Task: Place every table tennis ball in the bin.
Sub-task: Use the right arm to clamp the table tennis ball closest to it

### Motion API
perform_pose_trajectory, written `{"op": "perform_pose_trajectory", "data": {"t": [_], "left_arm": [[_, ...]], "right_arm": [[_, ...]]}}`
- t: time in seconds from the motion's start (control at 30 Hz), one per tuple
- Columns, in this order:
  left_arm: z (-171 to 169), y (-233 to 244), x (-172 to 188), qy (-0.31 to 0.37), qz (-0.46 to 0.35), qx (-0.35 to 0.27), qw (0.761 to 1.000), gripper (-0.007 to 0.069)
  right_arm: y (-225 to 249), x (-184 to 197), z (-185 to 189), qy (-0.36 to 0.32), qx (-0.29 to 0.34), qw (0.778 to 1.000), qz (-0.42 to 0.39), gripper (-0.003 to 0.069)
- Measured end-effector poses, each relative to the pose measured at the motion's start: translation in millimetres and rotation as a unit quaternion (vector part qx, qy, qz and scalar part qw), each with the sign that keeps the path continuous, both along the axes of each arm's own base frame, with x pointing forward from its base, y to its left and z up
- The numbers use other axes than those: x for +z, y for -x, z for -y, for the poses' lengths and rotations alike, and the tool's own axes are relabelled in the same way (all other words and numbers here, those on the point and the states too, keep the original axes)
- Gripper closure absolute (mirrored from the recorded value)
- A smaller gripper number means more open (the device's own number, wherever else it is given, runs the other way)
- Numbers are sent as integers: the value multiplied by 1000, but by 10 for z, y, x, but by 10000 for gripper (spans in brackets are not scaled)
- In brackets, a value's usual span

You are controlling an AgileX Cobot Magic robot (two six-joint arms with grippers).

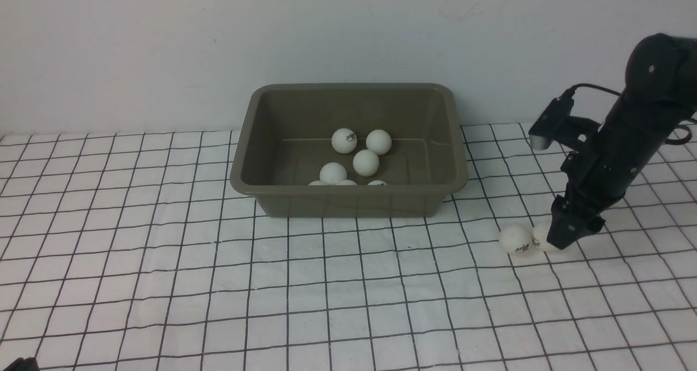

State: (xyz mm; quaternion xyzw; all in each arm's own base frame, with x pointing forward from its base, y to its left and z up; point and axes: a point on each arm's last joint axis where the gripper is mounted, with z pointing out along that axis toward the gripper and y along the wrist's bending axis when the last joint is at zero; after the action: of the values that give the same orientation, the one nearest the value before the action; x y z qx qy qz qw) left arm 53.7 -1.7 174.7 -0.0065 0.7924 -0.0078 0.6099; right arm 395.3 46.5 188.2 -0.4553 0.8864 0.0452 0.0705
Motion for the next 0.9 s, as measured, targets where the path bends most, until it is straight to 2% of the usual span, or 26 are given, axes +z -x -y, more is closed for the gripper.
{"op": "perform_pose_trajectory", "data": {"t": [0.47,0.9], "left_arm": [[0,0,0,0,0,0,1000,629],[0,0,0,0,0,0,1000,629]], "right_arm": [[-90,-200,-15,0,48,999,16,163],[-125,-361,-35,-9,47,999,7,170]]}}
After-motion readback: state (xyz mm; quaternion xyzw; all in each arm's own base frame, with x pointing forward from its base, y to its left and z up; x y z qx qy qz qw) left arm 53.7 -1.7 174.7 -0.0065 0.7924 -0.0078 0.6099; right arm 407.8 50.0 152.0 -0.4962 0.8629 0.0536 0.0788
